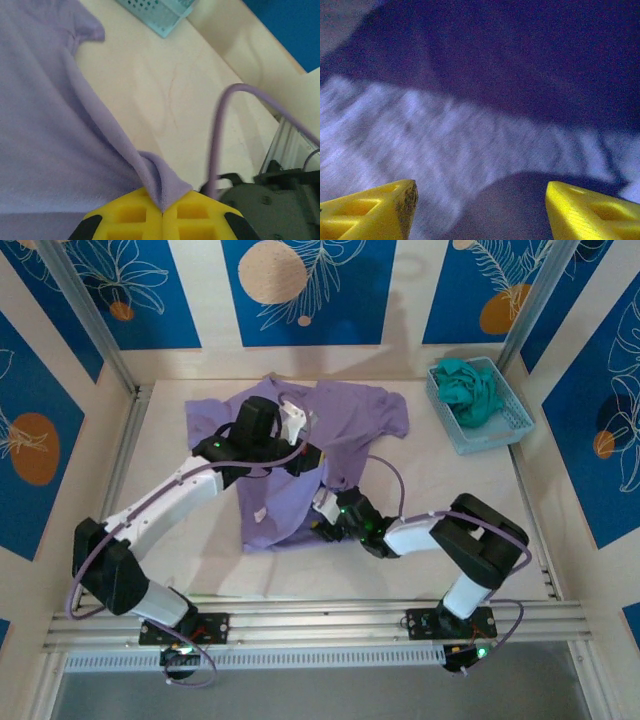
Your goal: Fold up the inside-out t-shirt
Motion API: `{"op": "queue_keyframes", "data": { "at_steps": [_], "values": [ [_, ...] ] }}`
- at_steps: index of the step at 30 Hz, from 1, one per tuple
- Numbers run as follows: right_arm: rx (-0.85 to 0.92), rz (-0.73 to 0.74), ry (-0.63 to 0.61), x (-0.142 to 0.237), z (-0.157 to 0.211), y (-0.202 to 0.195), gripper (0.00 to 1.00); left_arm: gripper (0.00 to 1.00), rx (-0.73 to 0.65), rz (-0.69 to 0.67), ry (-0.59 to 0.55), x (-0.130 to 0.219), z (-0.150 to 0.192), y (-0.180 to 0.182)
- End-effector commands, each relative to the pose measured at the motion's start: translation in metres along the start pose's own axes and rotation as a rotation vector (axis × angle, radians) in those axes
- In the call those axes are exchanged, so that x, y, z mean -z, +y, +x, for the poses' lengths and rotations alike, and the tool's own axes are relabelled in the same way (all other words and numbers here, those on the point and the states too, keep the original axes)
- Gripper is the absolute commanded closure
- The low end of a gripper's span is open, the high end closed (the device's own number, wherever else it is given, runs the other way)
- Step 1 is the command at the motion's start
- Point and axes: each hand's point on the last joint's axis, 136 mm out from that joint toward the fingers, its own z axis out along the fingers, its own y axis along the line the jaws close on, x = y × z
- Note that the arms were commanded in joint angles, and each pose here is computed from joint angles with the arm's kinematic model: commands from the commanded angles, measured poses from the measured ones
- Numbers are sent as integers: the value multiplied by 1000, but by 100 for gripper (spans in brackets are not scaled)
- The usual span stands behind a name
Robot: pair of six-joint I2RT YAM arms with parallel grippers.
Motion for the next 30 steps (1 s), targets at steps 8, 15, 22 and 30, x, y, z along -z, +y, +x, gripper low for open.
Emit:
{"op": "queue_keyframes", "data": {
  "at_steps": [8,15,22,30],
  "values": [
    [-31,241,-3,-37,-35,-63,34,100,-72,173,-74,38,-30,-56],
    [84,171,-61,-32,-52,-34,35,100,-82,108,-103,36,-46,-58],
    [169,86,-138,-9,-62,-1,35,100,-83,-4,-91,28,-48,-37],
    [190,79,-178,8,-76,4,33,100,-88,-67,-59,25,-40,-23]
  ]
}}
